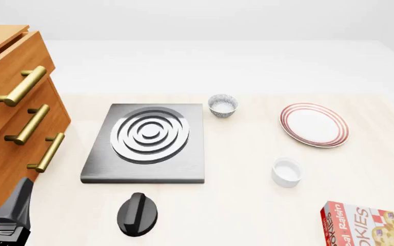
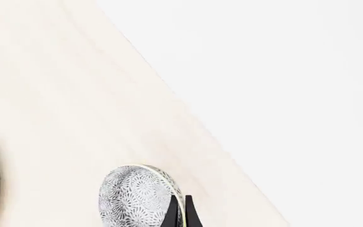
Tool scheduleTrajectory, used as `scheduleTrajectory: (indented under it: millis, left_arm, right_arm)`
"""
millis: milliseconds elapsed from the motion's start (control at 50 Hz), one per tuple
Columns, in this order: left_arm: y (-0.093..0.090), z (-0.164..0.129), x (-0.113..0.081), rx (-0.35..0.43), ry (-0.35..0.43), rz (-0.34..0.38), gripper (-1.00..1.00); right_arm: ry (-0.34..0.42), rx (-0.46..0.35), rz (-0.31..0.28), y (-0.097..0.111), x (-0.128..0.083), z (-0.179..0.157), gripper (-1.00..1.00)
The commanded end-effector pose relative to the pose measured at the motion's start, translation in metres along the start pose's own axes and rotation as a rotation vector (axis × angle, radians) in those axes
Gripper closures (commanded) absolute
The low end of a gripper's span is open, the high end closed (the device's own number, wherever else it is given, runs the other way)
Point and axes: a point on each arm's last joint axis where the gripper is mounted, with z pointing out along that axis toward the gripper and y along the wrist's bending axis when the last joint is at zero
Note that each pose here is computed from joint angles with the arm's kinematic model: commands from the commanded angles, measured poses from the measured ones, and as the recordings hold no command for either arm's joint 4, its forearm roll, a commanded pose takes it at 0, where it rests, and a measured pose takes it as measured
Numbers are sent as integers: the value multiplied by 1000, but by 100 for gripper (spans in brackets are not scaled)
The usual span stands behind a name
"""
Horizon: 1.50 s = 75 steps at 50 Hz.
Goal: Pick the akita bowl next to the cookies box and place it on the plate.
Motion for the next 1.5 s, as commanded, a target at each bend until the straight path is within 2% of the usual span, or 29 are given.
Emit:
scheduleTrajectory:
  millis: [20, 140, 240, 660, 880, 920, 1500]
  left_arm:
    - [0, 0, 0, 0, 0, 0, -100]
    - [0, 0, 0, 0, 0, 0, -100]
    - [0, 0, 0, 0, 0, 0, -100]
    - [0, 0, 0, 0, 0, 0, -100]
    - [0, 0, 0, 0, 0, 0, -100]
    - [0, 0, 0, 0, 0, 0, -100]
    - [0, 0, 0, 0, 0, 0, -100]
  right_arm:
    - [-43, -29, -8, 19, -8, -52, 100]
    - [-79, -55, -16, 32, -15, -84, 100]
    - [-78, -103, 10, 53, -18, -106, 100]
    - [-110, -191, -70, 89, -20, -158, 100]
    - [-115, -219, -82, 100, -25, -168, 100]
    - [-107, -236, -78, 107, -23, -169, 100]
    - [-84, -302, -144, 145, -24, -157, 100]
